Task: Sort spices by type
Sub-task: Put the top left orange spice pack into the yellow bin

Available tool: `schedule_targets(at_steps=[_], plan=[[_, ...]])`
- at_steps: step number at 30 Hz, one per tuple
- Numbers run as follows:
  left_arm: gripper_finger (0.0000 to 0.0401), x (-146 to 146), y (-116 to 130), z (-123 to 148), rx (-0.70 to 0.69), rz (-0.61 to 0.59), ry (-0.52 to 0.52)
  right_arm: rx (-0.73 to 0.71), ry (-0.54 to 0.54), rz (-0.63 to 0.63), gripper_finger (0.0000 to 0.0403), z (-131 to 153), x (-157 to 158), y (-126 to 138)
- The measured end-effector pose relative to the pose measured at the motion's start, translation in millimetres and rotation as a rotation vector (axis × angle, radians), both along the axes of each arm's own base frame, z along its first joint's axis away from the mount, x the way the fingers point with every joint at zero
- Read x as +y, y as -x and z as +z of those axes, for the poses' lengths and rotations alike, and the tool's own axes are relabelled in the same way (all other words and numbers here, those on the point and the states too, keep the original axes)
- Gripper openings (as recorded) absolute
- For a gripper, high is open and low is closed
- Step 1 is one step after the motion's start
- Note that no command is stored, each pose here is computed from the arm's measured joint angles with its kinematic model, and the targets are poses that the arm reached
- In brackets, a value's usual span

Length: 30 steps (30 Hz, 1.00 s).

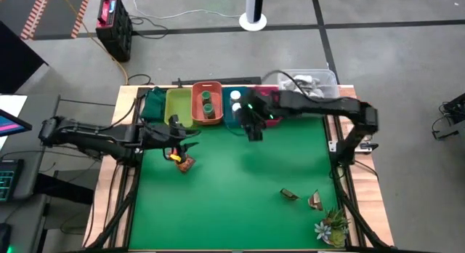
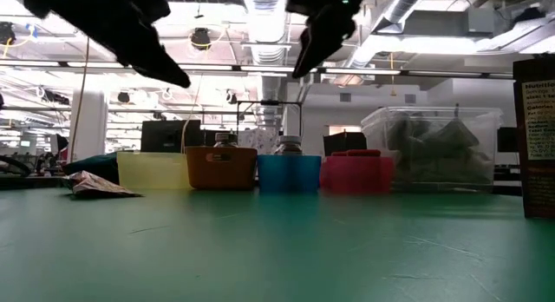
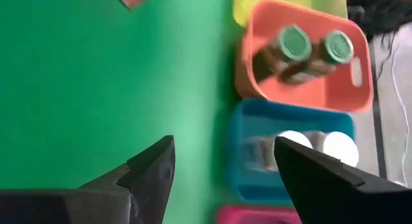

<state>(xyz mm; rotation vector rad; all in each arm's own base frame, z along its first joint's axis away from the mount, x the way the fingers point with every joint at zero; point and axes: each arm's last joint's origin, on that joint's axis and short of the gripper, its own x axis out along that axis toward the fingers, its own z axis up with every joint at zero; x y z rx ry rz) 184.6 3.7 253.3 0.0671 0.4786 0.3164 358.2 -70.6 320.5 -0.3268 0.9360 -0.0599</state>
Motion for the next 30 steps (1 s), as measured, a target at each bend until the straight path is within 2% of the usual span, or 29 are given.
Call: schedule_targets(at_steps=[7, 12, 16, 19, 22, 24, 27, 30], plan=[[0.0185, -16, 5, 10, 0.181, -0.035, 0.000, -0.261, 0.005, -0.035, 0.0299, -21, 49, 33], [0.0185, -20, -2, -2, 0.413, -0.042, 0.134, -0.447, -0.004, -0.023, 0.0299, -31, 74, 49], [0.0185, -29, -16, -12, 0.556, -0.100, 0.161, -0.494, 0.045, -0.015, 0.0299, -39, 81, 56], [0.0185, -39, -31, -18, 0.601, -0.127, 0.177, -0.484, 0.078, -0.060, 0.0299, -37, 78, 60], [0.0185, -50, -49, -24, 0.625, -0.063, 0.239, -0.478, 0.080, -0.078, 0.0299, -35, 77, 63], [0.0185, -58, -61, -32, 0.636, 0.031, 0.264, -0.480, 0.078, -0.078, 0.0299, -34, 77, 65], [0.0185, -75, -71, -47, 0.683, 0.162, 0.230, -0.472, 0.078, -0.077, 0.0299, -35, 77, 65], [0.0185, -90, -77, -59, 0.782, 0.244, 0.185, -0.465, 0.079, -0.079, 0.0299, -35, 77, 65]])
